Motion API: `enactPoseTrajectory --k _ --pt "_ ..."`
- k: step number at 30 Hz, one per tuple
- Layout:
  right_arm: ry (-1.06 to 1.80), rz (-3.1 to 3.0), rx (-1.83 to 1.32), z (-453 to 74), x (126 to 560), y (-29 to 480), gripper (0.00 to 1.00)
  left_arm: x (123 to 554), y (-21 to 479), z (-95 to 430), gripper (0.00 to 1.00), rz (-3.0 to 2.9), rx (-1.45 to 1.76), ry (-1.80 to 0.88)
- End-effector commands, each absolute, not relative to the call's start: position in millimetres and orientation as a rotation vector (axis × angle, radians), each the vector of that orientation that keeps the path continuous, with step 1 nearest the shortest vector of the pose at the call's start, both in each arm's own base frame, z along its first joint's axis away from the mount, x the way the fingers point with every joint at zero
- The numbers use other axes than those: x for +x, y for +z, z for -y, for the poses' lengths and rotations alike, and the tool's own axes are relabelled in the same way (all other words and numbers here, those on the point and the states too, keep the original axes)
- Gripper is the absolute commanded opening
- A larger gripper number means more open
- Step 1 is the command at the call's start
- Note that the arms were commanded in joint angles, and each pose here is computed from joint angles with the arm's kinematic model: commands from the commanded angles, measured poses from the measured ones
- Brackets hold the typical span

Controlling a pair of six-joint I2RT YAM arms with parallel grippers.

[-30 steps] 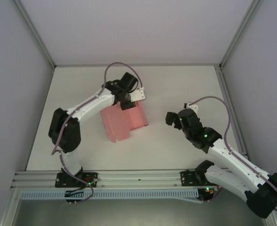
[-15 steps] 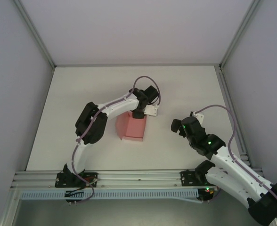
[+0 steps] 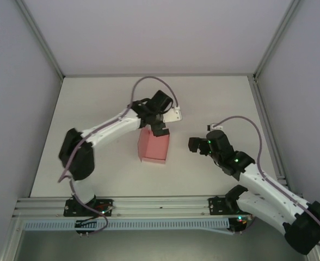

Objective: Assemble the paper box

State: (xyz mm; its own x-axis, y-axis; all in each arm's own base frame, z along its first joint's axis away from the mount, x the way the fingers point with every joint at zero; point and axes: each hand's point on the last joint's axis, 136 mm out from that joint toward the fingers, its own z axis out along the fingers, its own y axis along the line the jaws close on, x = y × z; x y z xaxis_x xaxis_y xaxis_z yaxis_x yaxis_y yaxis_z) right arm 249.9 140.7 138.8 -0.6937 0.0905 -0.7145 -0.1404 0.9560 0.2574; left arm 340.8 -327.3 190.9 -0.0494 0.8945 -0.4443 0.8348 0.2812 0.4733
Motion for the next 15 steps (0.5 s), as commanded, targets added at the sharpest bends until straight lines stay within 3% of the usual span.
enactPoseTrajectory --k 1,4,8,11,15 --pt "0.483 -2.238 -0.306 -185.4 269.6 162.7 1.0 364.5 281.2 310.1 1.0 -1.864 0.899 -0.144" --pt "0.51 -2.278 -0.46 -214.0 283.5 154.6 1.0 368.9 296.6 254.4 1.0 -1.96 0.424 -0.328" --pt "0.53 -2.32 -0.65 -250.6 303.3 138.7 0.94 358.4 266.6 181.7 1.0 -1.996 0.053 -0.361" --pt "0.487 -2.343 -0.811 -274.8 314.6 121.3 0.91 345.2 234.5 129.1 1.0 -2.046 -0.15 -0.322" --pt "0.45 -2.385 -0.946 -298.6 329.0 94.4 0.79 327.2 208.6 88.8 1.0 -2.085 -0.279 -0.261"
